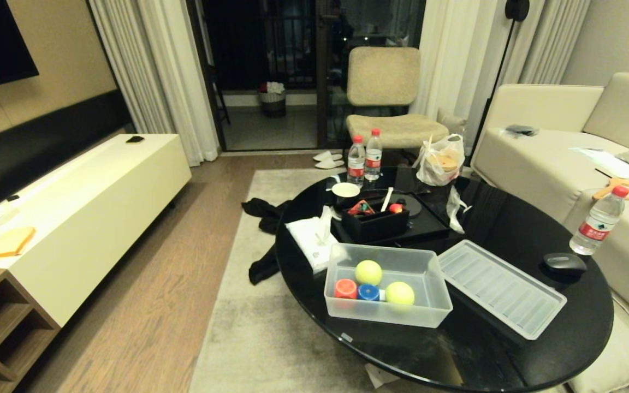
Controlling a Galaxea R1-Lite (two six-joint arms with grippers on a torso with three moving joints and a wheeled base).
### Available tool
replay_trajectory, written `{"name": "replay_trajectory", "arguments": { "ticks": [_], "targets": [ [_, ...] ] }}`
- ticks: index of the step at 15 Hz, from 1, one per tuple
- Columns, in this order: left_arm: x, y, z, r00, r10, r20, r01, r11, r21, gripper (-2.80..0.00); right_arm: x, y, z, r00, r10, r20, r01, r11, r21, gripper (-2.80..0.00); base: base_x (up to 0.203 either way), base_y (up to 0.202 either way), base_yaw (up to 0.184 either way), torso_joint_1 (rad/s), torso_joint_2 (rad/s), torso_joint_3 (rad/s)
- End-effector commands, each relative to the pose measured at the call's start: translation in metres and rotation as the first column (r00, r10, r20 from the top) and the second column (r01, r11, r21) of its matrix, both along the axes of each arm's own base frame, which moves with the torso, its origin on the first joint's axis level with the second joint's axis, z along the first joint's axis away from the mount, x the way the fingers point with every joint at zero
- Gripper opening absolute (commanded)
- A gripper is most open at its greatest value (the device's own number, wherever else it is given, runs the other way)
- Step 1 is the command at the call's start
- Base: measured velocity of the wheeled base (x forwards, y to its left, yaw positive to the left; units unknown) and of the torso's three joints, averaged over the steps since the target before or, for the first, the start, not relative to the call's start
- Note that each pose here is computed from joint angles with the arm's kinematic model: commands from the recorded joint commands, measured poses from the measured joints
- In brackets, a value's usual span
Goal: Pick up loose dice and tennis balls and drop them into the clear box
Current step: Put the toys in the box
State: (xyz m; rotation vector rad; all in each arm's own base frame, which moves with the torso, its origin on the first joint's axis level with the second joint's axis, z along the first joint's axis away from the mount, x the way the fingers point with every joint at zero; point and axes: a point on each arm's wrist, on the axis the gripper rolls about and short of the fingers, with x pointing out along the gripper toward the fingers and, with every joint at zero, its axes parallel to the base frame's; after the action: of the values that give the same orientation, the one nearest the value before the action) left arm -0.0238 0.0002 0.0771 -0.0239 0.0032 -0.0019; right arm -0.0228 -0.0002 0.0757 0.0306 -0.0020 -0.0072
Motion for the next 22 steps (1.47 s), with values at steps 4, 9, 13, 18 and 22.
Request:
{"name": "replay_trajectory", "arguments": {
  "ticks": [4,9,13,18,22],
  "targets": [
    [-0.001,0.0,0.004,1.0,0.0,0.001,0.0,0.999,0.035,-2.8,0.0,0.0,0.0,1.0,0.0,0.0,0.0,1.0,0.0,-2.8,0.0,0.0,0.0,0.0,0.0,0.0],
    [0.03,-0.001,0.075,0.993,-0.051,-0.105,0.054,0.998,0.032,-2.8,0.0,0.0,0.0,1.0,0.0,0.0,0.0,1.0,0.0,-2.8,0.0,0.0,0.0,0.0,0.0,0.0],
    [0.119,-0.006,0.133,0.983,-0.092,-0.157,0.097,0.995,0.022,-2.8,0.0,0.0,0.0,1.0,0.0,0.0,0.0,1.0,0.0,-2.8,0.0,0.0,0.0,0.0,0.0,0.0],
    [0.235,-0.051,0.177,0.953,-0.274,-0.132,0.275,0.961,-0.01,-2.8,0.0,0.0,0.0,1.0,0.0,0.0,0.0,1.0,0.0,-2.8,0.0,0.0,0.0,0.0,0.0,0.0],
    [0.287,-0.133,0.176,0.865,-0.484,-0.129,0.483,0.875,-0.046,-2.8,0.0,0.0,0.0,1.0,0.0,-0.002,0.0,1.0,0.0,-2.8,0.0,0.0,0.0,0.0,0.0,0.0]
  ]
}}
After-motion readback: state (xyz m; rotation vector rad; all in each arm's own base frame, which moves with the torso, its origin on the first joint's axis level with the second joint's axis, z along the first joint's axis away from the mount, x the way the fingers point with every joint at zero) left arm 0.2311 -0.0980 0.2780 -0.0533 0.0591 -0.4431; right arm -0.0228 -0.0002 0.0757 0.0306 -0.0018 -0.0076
